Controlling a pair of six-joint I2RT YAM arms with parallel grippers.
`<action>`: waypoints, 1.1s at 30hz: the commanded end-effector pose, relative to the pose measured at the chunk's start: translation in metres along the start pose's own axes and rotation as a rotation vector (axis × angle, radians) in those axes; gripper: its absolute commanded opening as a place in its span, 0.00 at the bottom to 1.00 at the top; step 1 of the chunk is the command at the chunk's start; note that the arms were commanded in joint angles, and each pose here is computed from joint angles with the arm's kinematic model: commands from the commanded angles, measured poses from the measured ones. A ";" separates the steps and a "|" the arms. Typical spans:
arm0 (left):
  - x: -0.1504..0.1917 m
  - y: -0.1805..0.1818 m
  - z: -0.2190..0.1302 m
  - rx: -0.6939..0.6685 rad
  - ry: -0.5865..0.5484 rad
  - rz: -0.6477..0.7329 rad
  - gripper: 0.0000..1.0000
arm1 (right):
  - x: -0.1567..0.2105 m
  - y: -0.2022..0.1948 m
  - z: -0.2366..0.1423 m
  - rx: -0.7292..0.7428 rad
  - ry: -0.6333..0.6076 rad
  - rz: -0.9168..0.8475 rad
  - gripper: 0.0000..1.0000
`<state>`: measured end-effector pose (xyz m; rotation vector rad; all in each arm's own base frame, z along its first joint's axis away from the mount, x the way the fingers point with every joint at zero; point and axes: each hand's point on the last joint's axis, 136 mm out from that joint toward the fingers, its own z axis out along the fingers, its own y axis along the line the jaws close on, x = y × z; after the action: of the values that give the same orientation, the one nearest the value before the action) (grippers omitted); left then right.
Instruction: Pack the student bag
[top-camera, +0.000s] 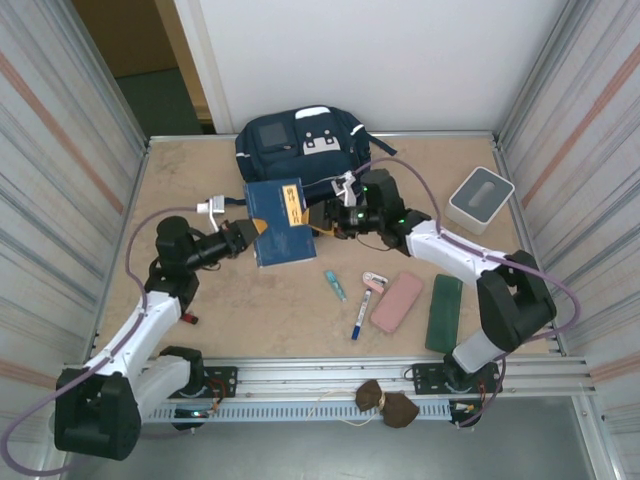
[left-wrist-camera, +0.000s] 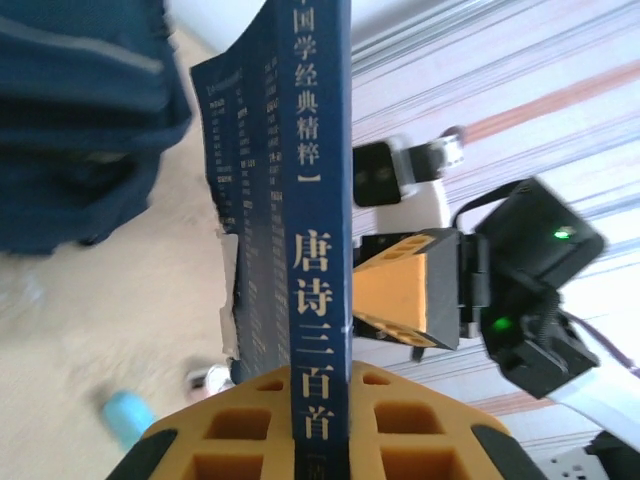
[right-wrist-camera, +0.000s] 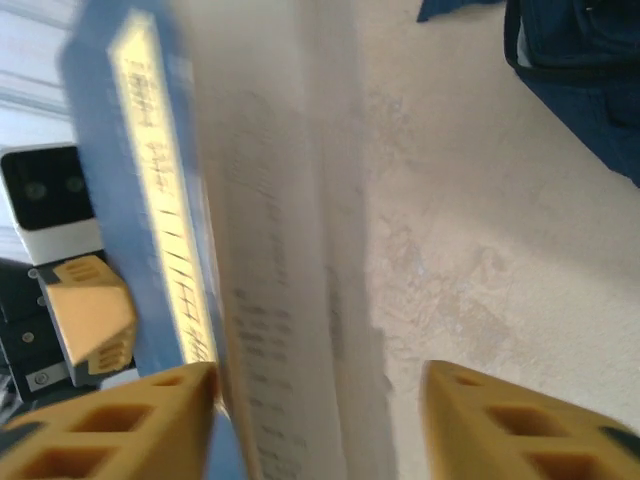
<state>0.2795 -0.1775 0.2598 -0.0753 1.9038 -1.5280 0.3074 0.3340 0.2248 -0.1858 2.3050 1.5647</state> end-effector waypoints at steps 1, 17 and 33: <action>-0.027 -0.072 -0.001 0.175 -0.047 0.147 0.00 | -0.003 0.049 -0.028 -0.129 -0.008 -0.128 0.76; -0.043 -0.066 0.061 0.092 0.044 0.177 0.17 | -0.050 0.091 -0.089 -0.325 -0.207 -0.107 0.03; -0.076 0.109 0.154 -0.651 0.479 0.984 0.72 | -0.088 -0.073 -0.197 0.221 -0.445 0.113 0.00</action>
<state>0.4490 -0.2516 0.2187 0.5976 2.1560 -0.5316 0.3823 0.1205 0.2605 0.3831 2.1002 1.2867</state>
